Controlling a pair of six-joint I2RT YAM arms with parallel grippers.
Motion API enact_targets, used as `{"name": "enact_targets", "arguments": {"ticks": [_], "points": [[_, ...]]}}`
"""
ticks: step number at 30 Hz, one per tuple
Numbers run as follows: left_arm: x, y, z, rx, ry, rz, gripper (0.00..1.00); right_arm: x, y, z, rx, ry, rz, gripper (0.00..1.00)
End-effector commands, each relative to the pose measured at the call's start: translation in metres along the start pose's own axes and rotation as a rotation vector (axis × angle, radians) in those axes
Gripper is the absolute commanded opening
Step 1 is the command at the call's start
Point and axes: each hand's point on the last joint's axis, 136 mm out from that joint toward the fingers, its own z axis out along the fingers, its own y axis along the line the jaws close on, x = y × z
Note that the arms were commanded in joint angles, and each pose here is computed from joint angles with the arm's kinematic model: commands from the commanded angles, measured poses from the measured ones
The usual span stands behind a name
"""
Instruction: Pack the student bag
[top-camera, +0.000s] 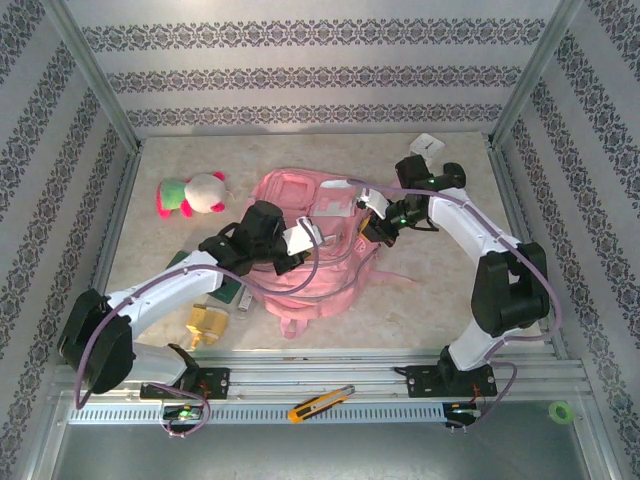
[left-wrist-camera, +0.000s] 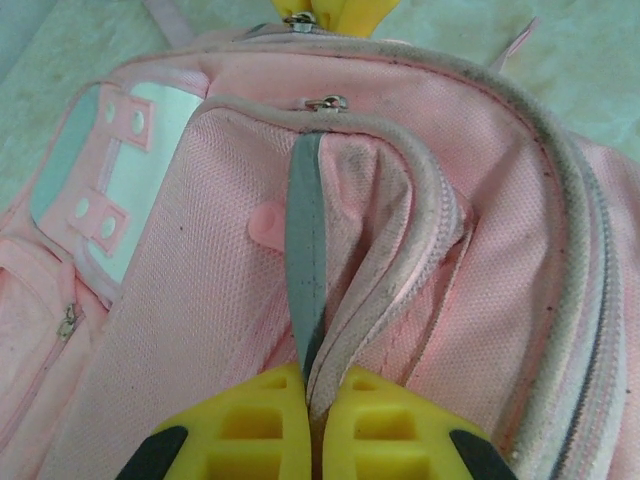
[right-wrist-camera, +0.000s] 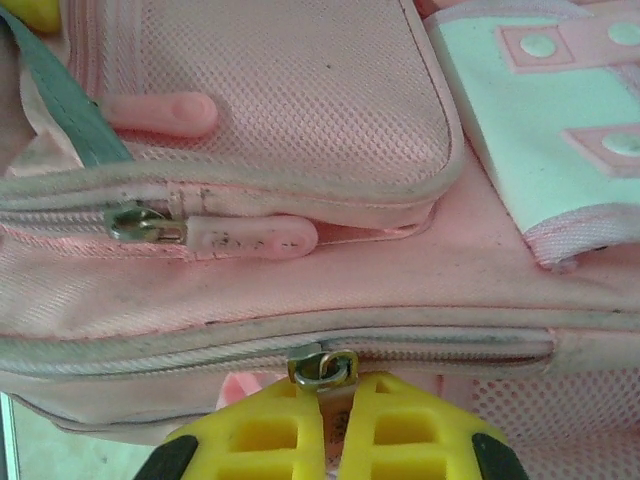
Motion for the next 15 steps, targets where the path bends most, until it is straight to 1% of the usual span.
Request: {"name": "enact_targets", "arguments": {"ticks": [1,2,4,6,8,11,15], "points": [[-0.022,0.056,-0.003,-0.245,-0.028,-0.078,0.00,-0.014,0.058,-0.007,-0.155,-0.055,0.077,0.00],[-0.024,0.058,-0.004,-0.253,-0.031,-0.085,0.00,-0.008,0.053,-0.007,-0.122,-0.031,0.095,0.00],[-0.025,0.060,-0.004,-0.263,-0.035,-0.098,0.00,0.009,0.029,-0.006,0.028,0.046,0.169,0.00],[-0.023,0.065,-0.005,-0.292,-0.029,-0.112,0.00,0.020,0.012,-0.010,0.122,0.071,0.244,0.00],[-0.019,0.066,-0.006,-0.305,-0.013,-0.115,0.00,0.016,0.019,-0.013,0.088,0.046,0.262,0.00],[-0.017,0.070,-0.006,-0.326,-0.002,-0.143,0.00,-0.003,0.048,-0.013,-0.015,-0.033,0.259,0.00],[-0.024,0.074,0.000,-0.338,-0.043,-0.268,0.00,-0.026,0.086,-0.002,-0.122,-0.126,0.282,0.00]]}}
